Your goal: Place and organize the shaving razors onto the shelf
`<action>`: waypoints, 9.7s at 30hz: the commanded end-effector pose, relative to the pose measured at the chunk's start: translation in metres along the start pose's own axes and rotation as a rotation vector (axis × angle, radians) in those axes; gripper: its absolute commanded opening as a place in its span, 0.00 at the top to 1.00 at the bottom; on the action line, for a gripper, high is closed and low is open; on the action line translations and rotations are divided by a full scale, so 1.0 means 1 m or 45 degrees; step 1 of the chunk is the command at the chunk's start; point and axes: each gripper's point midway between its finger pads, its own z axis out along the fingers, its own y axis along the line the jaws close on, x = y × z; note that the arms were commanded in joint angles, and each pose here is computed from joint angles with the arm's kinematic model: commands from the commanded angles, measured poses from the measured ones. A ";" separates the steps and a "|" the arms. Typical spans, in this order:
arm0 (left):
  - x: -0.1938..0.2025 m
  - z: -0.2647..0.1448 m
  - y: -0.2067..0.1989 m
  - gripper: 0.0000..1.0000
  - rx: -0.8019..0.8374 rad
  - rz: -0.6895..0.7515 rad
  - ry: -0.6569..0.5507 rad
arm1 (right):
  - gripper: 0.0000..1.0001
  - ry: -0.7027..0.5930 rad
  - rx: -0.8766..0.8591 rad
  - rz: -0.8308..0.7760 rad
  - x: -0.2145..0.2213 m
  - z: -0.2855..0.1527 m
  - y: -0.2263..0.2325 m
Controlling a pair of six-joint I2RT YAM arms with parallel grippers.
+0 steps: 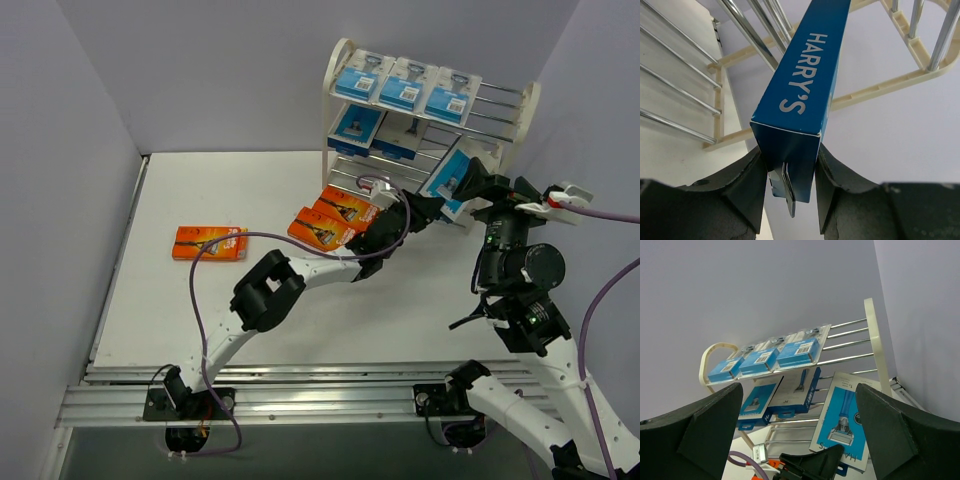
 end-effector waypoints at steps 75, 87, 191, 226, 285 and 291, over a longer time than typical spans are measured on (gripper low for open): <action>-0.035 0.047 -0.050 0.23 0.019 -0.029 -0.054 | 0.09 -0.094 0.006 0.060 -0.025 -0.004 0.002; -0.028 0.040 -0.035 0.06 -0.023 -0.015 0.016 | 0.10 -0.086 0.009 0.053 -0.022 -0.004 0.001; -0.279 -0.298 0.013 0.06 -0.087 0.608 0.437 | 0.16 0.581 0.282 0.259 0.185 0.060 -0.077; -0.274 -0.294 0.023 0.06 -0.092 0.556 0.500 | 0.17 0.626 0.304 0.313 0.233 0.098 -0.112; -0.275 -0.290 0.036 0.06 -0.097 0.485 0.519 | 0.21 0.571 0.046 0.155 0.247 0.150 -0.075; -0.276 -0.289 0.039 0.06 -0.104 0.481 0.516 | 0.21 0.551 0.027 0.136 0.246 0.157 -0.073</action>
